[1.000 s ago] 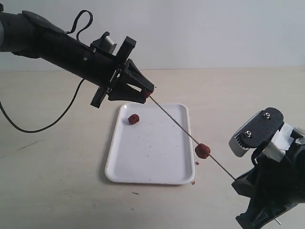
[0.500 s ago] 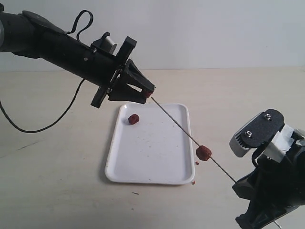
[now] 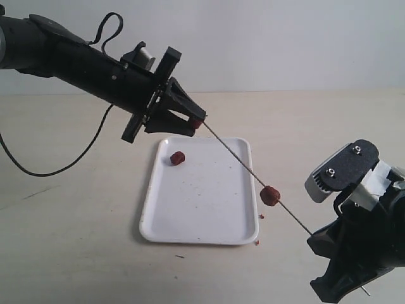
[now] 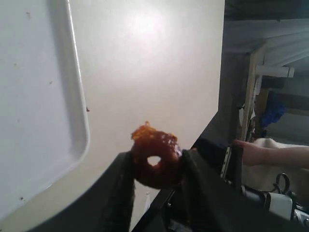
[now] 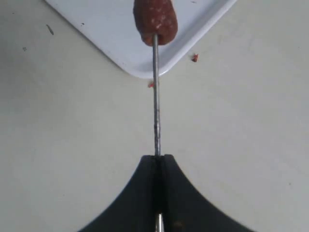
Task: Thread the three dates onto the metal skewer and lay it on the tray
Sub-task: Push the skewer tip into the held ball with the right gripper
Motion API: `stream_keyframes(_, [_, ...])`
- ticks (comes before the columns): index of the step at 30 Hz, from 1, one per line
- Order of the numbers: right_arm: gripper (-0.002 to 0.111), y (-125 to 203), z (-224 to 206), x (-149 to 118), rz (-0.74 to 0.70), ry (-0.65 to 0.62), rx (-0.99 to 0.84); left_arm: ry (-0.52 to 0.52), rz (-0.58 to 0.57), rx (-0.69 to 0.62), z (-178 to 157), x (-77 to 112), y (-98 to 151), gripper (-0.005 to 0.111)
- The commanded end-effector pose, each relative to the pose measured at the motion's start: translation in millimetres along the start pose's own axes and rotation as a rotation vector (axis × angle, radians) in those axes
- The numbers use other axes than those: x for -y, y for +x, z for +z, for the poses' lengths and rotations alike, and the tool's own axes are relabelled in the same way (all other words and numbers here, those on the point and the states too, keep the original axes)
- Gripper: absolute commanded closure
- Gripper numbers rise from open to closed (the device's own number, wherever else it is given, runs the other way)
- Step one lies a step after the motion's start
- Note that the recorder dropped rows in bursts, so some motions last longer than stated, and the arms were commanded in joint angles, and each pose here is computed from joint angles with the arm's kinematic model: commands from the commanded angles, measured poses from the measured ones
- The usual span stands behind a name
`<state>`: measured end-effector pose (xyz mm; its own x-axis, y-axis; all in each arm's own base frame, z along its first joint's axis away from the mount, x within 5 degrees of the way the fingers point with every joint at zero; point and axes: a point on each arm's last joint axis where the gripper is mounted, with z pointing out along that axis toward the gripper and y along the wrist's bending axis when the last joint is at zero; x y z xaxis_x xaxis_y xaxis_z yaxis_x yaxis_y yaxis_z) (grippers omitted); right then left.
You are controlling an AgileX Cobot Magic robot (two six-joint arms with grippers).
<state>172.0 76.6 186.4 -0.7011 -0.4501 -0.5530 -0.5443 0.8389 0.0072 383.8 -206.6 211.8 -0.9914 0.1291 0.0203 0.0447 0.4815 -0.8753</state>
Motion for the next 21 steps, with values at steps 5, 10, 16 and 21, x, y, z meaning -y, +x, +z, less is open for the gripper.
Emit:
stream_keyframes(5, [0.108,1,3,2,0.001,0.008,-0.006,0.019,0.000,0.011,-4,5.9,1,0.072])
stream_keyframes(10, [0.108,-2,7,2,-0.003,0.000,-0.022,0.023,0.000,0.012,-4,6.2,1,0.072])
stream_keyframes(16, [0.108,-23,1,5,-0.037,0.015,0.042,0.023,0.001,0.010,-3,6.6,2,0.072])
stream_keyframes(21, [0.108,-32,-1,7,-0.070,0.019,0.059,0.023,0.001,0.010,-3,6.6,2,0.072])
